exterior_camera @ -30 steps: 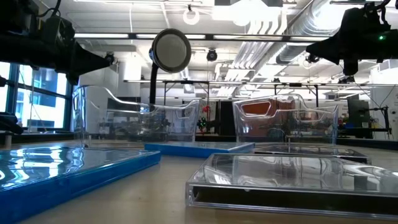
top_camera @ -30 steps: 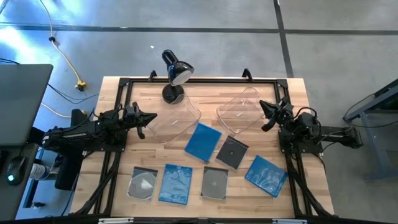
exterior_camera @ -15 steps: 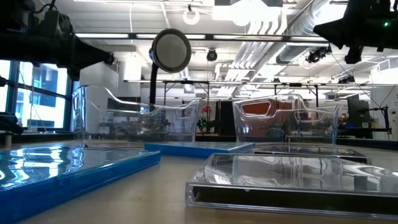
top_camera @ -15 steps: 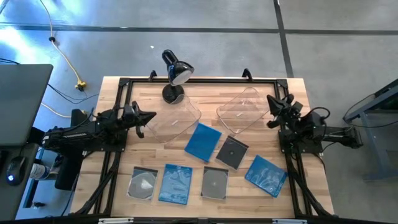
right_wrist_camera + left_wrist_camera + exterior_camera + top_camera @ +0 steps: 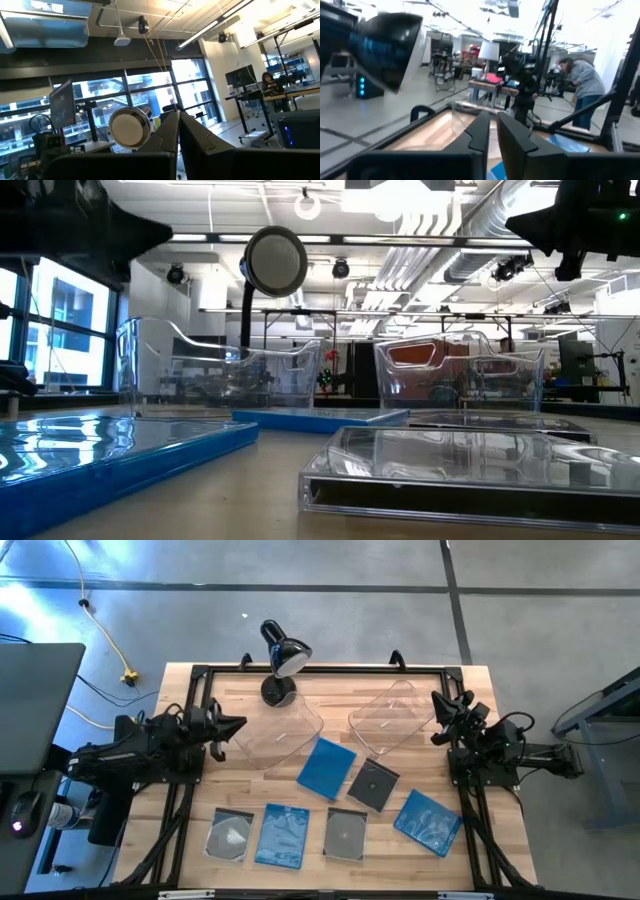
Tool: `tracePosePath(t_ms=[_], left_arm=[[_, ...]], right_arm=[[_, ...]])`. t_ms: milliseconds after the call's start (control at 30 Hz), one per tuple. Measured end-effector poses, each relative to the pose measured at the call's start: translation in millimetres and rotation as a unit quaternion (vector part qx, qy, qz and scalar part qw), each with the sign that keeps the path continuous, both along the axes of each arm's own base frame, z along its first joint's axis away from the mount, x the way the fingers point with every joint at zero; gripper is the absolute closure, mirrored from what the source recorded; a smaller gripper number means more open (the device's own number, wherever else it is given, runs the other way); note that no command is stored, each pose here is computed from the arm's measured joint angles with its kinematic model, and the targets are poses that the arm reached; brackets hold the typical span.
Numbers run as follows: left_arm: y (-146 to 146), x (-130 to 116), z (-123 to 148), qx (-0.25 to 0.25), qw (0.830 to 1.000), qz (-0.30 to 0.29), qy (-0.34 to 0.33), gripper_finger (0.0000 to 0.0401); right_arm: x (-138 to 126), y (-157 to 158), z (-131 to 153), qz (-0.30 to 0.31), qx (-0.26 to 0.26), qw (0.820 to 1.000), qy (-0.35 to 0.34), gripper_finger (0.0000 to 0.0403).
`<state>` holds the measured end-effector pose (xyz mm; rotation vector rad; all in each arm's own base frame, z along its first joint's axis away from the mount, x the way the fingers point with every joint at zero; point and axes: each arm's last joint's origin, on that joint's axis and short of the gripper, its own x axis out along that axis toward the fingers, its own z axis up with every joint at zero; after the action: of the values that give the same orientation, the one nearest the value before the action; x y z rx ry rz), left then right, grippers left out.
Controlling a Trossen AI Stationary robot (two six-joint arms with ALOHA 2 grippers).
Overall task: Pick & place jewel cases by type
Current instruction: Put the bottom left blue CD case into the right transparent bin
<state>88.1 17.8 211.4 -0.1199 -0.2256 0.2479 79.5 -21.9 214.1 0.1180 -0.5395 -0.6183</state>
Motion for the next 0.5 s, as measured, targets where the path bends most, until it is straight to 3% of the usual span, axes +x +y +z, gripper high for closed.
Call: tracePosePath(t_ms=[267, 500], left_arm=[[-1, -6, 13, -0.006, 1.000, 0.001, 0.028, 0.0303], [-2, -9, 38, -0.005, 0.997, 0.003, 0.071, 0.0294]], right_arm=[[1, 3, 1, 0.031, -0.046, 0.998, 0.018, 0.0402], [4, 4, 0, 0.052, -0.072, 0.995, 0.045, 0.0402]])
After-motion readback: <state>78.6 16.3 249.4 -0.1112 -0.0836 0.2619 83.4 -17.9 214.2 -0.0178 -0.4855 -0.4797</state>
